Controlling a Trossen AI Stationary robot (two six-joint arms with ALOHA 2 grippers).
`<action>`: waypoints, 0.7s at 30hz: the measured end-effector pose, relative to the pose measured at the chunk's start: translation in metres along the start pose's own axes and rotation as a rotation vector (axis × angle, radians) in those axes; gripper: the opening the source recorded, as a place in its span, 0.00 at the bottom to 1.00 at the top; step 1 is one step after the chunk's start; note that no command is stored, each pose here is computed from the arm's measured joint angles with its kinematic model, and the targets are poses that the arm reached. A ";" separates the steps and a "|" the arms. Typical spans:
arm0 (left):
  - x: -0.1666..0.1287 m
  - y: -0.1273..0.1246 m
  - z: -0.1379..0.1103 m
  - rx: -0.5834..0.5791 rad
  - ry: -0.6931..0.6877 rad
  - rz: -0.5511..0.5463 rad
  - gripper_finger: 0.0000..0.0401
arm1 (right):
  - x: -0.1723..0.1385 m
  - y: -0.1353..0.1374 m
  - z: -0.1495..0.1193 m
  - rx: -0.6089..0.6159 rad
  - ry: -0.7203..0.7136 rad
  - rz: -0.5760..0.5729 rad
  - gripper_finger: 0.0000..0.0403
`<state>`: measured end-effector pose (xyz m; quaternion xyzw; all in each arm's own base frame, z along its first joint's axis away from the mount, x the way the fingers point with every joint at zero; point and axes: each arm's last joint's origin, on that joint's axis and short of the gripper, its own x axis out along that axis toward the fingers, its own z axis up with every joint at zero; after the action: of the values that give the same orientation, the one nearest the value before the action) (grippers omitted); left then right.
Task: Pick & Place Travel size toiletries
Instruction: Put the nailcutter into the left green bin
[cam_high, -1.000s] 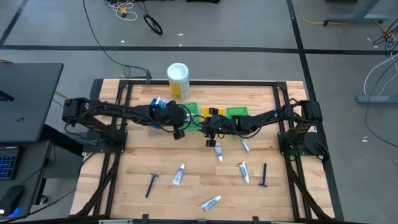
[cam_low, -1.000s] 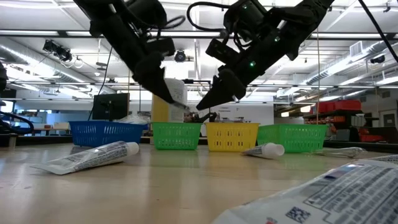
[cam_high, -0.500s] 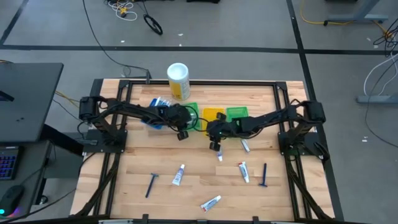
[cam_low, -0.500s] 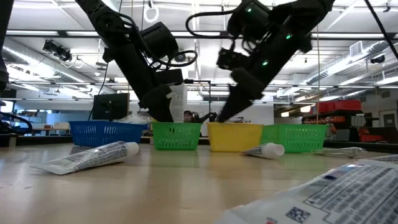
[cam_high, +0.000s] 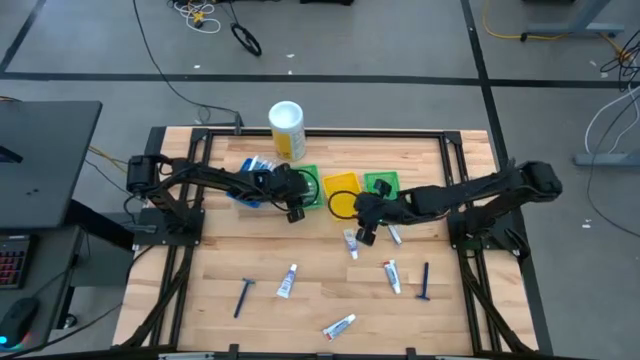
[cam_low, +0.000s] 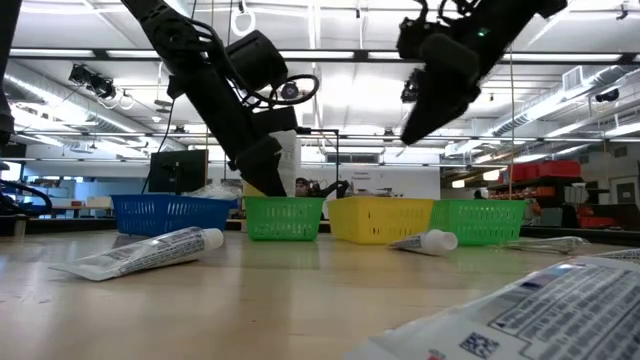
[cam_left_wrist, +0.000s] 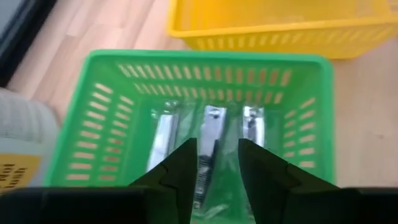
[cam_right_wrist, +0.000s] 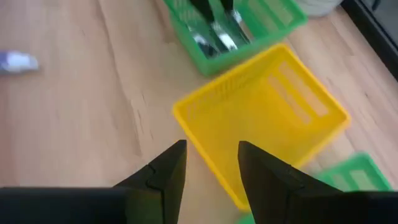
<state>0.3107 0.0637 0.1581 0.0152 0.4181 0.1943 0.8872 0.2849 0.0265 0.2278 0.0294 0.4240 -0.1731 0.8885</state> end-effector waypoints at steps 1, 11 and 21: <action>0.000 0.000 0.000 0.000 -0.002 0.005 0.32 | -0.002 -0.001 -0.003 -0.004 0.032 -0.002 0.41; 0.000 0.000 0.000 -0.016 -0.003 -0.005 0.30 | -0.013 -0.007 -0.042 0.328 0.396 -0.168 0.57; 0.000 0.000 0.000 -0.014 -0.002 -0.002 0.30 | -0.003 -0.001 -0.082 0.681 0.604 -0.151 0.57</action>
<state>0.3107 0.0636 0.1586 0.0090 0.4157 0.1963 0.8880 0.2222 0.0430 0.1777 0.3377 0.5839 -0.3506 0.6497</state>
